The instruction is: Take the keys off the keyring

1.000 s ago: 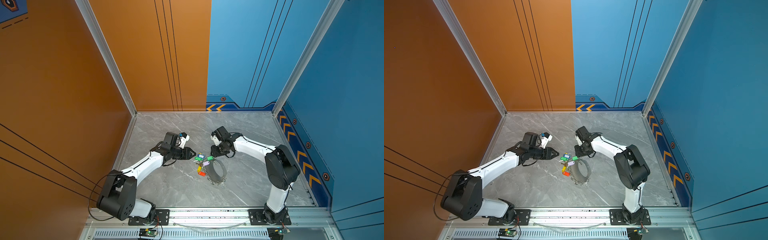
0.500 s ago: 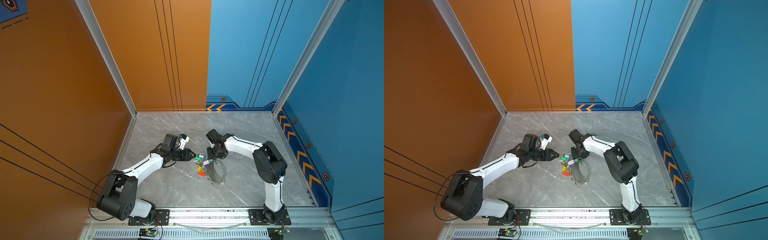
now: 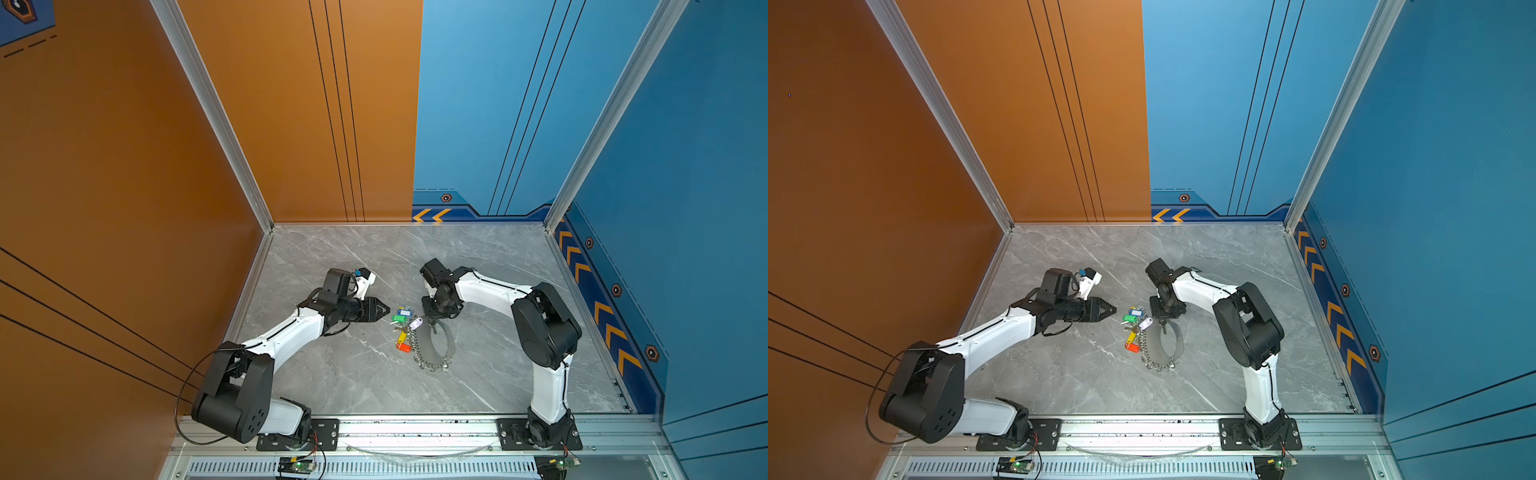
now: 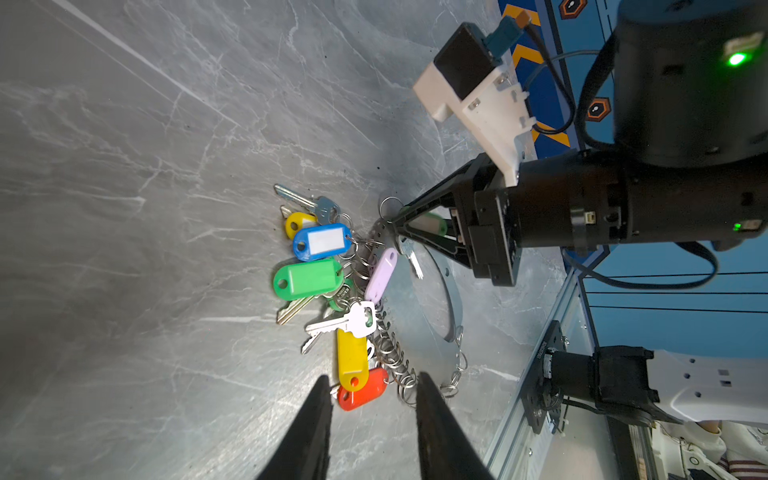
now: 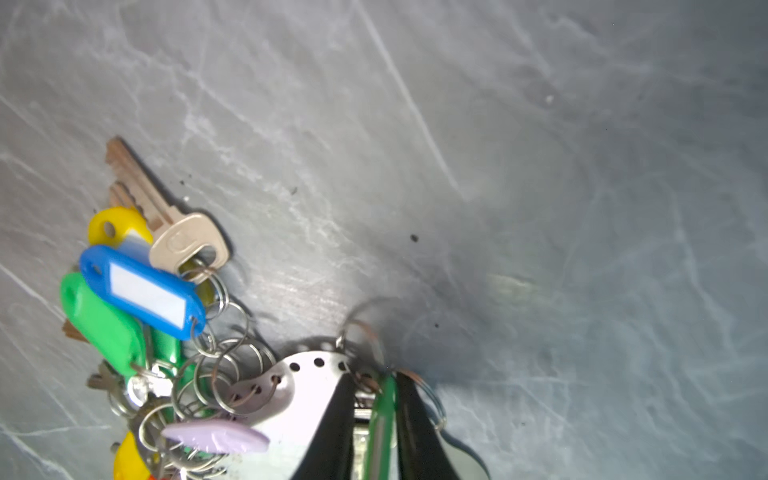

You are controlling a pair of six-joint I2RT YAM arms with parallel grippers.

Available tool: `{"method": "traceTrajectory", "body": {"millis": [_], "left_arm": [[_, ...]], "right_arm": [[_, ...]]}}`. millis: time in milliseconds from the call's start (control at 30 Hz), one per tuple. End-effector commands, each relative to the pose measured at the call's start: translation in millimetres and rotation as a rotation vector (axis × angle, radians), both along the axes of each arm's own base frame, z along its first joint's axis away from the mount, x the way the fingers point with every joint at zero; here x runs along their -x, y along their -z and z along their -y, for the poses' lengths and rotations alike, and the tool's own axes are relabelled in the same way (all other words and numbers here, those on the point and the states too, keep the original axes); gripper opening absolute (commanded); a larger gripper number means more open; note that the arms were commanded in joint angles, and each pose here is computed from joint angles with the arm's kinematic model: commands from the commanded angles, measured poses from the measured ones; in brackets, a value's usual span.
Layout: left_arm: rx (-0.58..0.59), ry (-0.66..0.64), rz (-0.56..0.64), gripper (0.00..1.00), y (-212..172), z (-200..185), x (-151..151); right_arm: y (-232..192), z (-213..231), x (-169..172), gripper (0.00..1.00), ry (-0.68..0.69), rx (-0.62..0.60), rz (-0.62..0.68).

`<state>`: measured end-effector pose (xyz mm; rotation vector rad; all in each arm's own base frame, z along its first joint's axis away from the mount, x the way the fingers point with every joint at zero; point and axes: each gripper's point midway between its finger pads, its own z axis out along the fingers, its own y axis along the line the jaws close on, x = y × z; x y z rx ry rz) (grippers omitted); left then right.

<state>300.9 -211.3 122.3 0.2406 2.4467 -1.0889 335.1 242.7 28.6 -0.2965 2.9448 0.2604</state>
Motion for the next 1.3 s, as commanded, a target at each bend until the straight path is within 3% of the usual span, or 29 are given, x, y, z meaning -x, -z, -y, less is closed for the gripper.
{"method": "traceTrajectory", "body": {"millis": [0, 433, 700, 833, 967, 1267], "left_arm": [[0.022, -0.004, 0.011, 0.35, -6.8, -2.4, 3.3], [0.026, 0.003, 0.026, 0.35, -10.3, -0.6, 3.2], [0.058, 0.072, 0.168, 0.39, -33.8, 24.1, -8.4], [0.063, 0.145, 0.290, 0.41, -46.7, 42.3, -21.1], [0.116, 0.304, 0.357, 0.43, -61.6, 74.9, -18.2], [0.265, 0.577, 0.321, 0.44, -61.0, 112.3, 20.8]], "right_arm": [[-7.4, 6.6, 7.3, 0.14, -0.056, 0.002, -0.009], [-73.5, -4.2, 7.4, 0.06, -0.248, -0.069, 0.161], [-105.5, -18.4, 25.1, 0.04, -0.384, -0.122, 0.258], [-118.0, -25.7, 33.0, 0.03, -0.426, -0.181, 0.292], [-125.0, -31.4, 41.5, 0.03, -0.459, -0.212, 0.318], [-132.7, -30.2, 48.6, 0.03, -0.471, -0.234, 0.348]]}}
